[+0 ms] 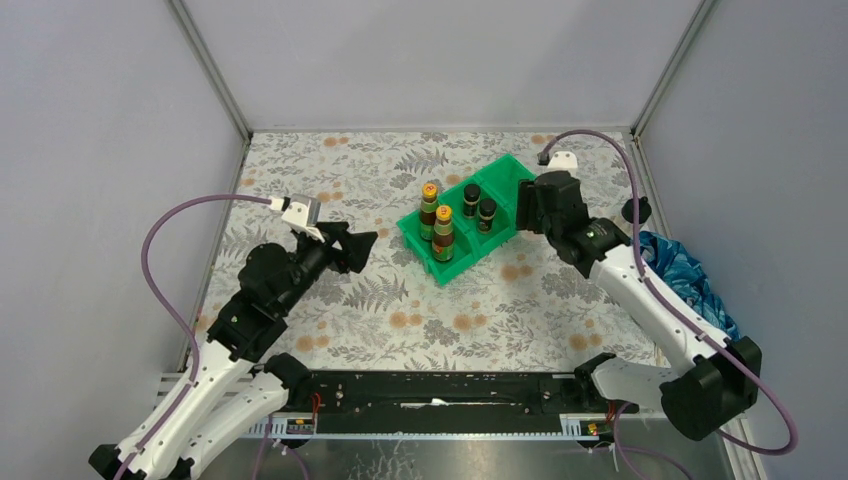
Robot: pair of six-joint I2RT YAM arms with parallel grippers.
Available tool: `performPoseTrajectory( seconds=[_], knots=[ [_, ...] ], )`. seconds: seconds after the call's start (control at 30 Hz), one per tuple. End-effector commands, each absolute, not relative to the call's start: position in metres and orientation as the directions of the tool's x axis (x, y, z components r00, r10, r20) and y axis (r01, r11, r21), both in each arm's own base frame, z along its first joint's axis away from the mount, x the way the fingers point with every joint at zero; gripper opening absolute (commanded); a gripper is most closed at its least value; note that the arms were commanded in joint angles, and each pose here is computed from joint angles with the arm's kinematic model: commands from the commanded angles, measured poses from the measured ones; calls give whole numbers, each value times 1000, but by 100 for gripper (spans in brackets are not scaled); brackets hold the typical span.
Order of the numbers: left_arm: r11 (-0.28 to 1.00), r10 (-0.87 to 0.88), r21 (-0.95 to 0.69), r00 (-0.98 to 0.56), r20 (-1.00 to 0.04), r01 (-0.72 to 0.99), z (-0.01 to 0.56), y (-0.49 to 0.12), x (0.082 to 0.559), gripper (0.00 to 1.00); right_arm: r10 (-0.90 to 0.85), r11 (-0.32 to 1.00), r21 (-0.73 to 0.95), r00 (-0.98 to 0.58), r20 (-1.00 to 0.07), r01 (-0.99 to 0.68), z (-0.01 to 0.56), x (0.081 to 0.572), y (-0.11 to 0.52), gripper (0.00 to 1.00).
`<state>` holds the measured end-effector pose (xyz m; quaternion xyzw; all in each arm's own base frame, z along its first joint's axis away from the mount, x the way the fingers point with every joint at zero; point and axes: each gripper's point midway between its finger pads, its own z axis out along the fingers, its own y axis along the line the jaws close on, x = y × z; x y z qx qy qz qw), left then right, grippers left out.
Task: Organize the condiment bottles
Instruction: Place the bottle in the storage box.
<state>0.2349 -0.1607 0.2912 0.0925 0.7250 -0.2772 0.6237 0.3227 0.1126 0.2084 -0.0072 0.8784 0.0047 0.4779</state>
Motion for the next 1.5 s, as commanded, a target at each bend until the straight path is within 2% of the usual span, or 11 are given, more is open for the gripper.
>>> performPoseTrajectory(
  seconds=[0.0,0.3,0.7,1.03,1.47],
  knots=[
    [803,-237,-296,-178,-955,517,308,-166,229,74,25,1000,29,-431,-902,-3,254,360,107,0],
    [808,-245,-293,-162,-956,511,311,-162,228,74,34,999,44,-388,-921,-16,273,418,92,0],
    [820,-224,-279,-170,-960,499,305,-162,232,74,6,976,95,-411,-912,-195,254,484,105,0],
    [843,-190,-263,-197,-962,468,292,-162,241,74,-47,941,104,-430,-902,-322,238,517,116,0],
    [844,-173,-255,-211,-962,472,284,-165,245,74,-61,919,132,-464,-884,-372,209,537,128,0]
  ],
)
